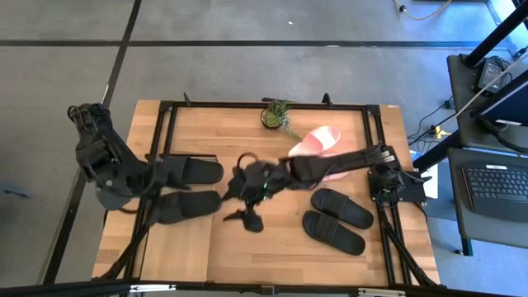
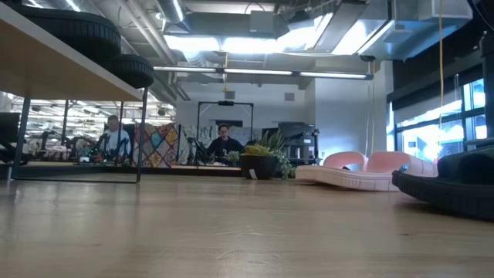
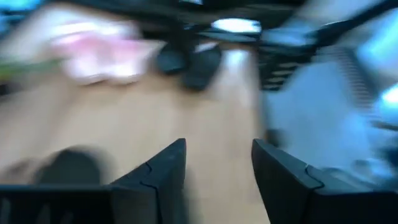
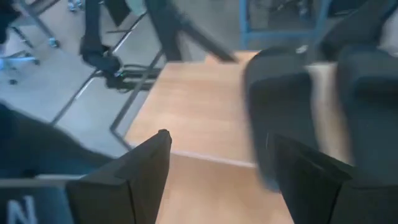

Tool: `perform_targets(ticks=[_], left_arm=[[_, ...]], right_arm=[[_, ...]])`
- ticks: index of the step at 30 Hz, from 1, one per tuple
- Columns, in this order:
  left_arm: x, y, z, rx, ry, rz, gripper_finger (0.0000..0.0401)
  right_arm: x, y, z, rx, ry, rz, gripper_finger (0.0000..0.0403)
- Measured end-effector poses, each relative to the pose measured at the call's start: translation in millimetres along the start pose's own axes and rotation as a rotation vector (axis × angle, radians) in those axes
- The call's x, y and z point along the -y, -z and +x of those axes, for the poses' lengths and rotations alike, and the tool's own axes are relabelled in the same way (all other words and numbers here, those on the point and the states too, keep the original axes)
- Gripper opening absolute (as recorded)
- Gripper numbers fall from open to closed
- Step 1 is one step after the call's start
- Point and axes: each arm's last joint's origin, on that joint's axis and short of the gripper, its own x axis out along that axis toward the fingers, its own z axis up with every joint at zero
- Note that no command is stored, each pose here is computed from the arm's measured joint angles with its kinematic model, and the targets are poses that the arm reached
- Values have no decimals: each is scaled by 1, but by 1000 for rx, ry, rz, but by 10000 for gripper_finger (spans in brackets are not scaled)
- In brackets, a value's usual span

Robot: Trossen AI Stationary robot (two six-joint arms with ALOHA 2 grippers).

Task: Pick and place slides into the shelf
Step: Put the black slipper on the shelf

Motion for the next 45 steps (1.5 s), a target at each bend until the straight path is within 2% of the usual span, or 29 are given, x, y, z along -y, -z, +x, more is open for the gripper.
perform_targets(ticks=[2,5,7,13,16,21,25,28,30,37,45], left_arm=[[13,-5,5,23,90,-2,175],[27,-5,12,42,144,-8,175],[35,-1,18,24,144,0,175],[61,21,39,-62,127,-2,175],[74,34,48,-127,139,1,175],[89,54,56,-241,156,-68,175],[90,69,60,-394,101,-167,175],[86,81,61,-575,27,-267,175],[83,87,62,-642,-36,-296,175],[77,88,64,-647,-104,-274,175],[63,85,68,-663,-215,-253,175]], right_arm=[[5,-4,-12,-8,22,-9,264],[8,-8,-25,-29,59,-53,264],[8,-8,-37,-67,76,-77,264],[16,-5,-59,-58,85,-123,264],[23,10,-66,-6,28,-107,264],[32,50,-77,131,-40,-52,264],[34,75,-87,242,-57,-11,264],[35,93,-90,284,-62,31,264],[36,102,-91,321,-56,55,264],[39,116,-89,363,-31,90,264],[39,113,-90,396,-32,80,264]])
